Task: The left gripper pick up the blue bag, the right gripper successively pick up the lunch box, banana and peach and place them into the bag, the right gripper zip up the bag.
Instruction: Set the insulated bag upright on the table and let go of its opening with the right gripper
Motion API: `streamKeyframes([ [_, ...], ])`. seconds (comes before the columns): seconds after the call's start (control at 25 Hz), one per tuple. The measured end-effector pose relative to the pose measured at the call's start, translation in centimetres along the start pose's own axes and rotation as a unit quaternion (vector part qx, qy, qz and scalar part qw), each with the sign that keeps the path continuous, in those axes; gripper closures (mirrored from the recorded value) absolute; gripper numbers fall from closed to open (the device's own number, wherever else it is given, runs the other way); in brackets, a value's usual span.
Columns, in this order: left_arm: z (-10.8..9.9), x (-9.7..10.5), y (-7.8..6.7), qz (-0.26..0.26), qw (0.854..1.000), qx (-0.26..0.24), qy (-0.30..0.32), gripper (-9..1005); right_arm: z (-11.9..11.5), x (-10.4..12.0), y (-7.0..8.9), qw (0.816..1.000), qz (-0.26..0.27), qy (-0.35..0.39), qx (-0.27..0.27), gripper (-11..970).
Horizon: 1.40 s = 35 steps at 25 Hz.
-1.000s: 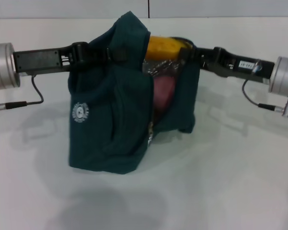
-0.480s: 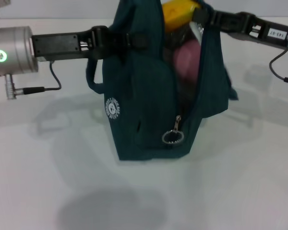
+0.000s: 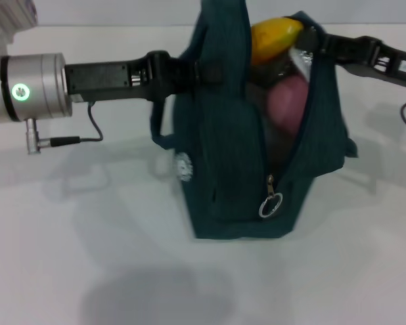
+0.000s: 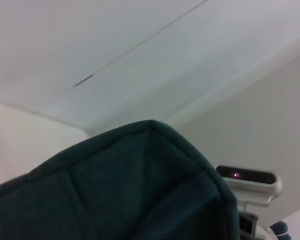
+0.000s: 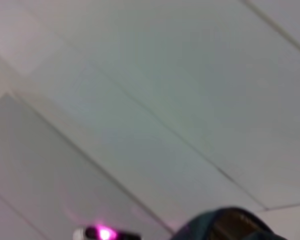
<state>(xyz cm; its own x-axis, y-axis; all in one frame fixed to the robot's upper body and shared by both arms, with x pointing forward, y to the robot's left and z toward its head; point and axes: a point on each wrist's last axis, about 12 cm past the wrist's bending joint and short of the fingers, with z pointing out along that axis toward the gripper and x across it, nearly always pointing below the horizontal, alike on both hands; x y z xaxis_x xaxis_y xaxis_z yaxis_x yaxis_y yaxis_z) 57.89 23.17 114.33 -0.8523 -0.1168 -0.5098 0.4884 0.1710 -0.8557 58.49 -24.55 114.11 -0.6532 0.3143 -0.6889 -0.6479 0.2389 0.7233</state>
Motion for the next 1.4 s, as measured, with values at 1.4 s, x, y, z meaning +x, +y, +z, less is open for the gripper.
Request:
streamKeyframes([
  [1.4, -0.1, 1.1, 1.7, -0.013, 0.998, -0.046, -0.034, 963, -1.1, 0.7, -0.5, 0.999, -0.015, -0.048, 0.000, 521],
])
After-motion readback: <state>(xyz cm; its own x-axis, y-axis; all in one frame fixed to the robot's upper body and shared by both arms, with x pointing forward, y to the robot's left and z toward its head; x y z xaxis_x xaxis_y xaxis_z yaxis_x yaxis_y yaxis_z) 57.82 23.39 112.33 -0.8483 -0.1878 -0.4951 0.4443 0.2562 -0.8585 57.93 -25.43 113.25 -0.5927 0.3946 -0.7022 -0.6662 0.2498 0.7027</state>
